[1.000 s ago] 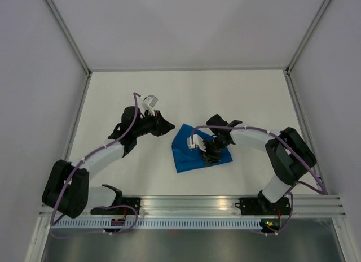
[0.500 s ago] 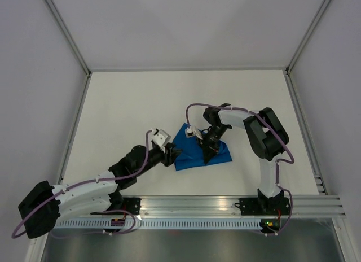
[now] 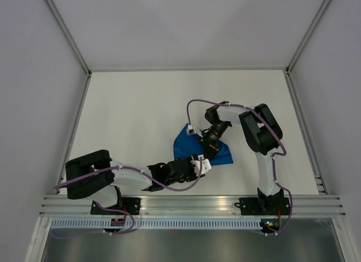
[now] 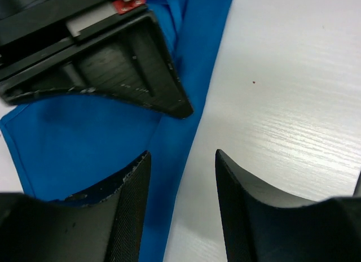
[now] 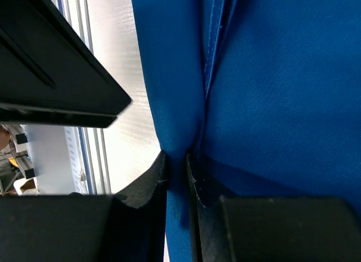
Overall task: Fold the napkin, place the utensils inside, and roll it up
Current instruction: Roll the napkin with the utensil
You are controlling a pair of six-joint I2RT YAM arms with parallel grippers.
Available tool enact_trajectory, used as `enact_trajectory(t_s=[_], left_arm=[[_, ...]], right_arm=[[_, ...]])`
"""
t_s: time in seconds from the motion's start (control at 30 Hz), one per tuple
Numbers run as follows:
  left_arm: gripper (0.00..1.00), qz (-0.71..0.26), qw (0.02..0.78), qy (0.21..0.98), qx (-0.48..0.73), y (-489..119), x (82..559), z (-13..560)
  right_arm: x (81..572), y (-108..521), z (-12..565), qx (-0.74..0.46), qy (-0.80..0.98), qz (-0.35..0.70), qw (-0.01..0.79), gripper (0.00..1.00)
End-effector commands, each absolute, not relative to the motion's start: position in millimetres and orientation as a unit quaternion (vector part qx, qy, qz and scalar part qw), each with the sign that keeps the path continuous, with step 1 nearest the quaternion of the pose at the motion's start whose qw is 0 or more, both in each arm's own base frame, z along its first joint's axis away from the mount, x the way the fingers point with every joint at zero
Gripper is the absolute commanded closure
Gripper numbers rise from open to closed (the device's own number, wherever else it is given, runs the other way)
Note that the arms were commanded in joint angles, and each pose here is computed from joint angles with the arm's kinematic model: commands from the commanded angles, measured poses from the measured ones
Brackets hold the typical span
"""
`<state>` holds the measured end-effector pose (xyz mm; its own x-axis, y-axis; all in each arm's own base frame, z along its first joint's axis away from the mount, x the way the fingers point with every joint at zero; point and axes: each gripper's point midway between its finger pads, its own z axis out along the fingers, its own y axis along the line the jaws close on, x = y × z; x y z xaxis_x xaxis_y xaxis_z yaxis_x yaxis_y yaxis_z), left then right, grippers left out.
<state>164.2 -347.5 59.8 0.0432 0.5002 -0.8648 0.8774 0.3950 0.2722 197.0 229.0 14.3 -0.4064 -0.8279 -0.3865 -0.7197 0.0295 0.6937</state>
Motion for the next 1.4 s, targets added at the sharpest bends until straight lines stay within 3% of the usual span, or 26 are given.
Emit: enact_trajectory(t_s=[0.0, 0.53, 0.7, 0.83, 1.0, 1.03, 1.13, 1.37], left_arm=[[0.44, -0.166, 0.546, 0.606, 0.555, -373, 170, 76], [0.43, -0.085, 0.538, 0.59, 0.596, -380, 191, 37], [0.44, -0.088, 0.499, 0.59, 0.629, -381, 182, 18], [0.55, -0.097, 0.465, 0.603, 0.641, -378, 175, 6], [0.79, -0.115, 0.418, 0.635, 0.64, -369, 169, -10], [0.88, -0.12, 0.412, 0.639, 0.639, -369, 168, -11], [0.98, -0.135, 0.387, 0.66, 0.629, -364, 165, -17], [0.98, -0.218, 0.34, 0.703, 0.585, -359, 159, -20]], right_arm=[[208, 216, -17, 0.58, -0.707, -0.399, 0.062, 1.0], [210, 211, -23, 0.573, -0.715, -0.393, 0.072, 0.99], [210, 211, -24, 0.572, -0.716, -0.393, 0.074, 0.99], [209, 210, -24, 0.572, -0.716, -0.394, 0.076, 1.0], [211, 210, -23, 0.572, -0.716, -0.393, 0.074, 1.0], [211, 211, -23, 0.572, -0.716, -0.394, 0.073, 0.99], [212, 212, -20, 0.572, -0.715, -0.397, 0.068, 0.99], [224, 221, 12, 0.575, -0.714, -0.399, 0.012, 0.57]])
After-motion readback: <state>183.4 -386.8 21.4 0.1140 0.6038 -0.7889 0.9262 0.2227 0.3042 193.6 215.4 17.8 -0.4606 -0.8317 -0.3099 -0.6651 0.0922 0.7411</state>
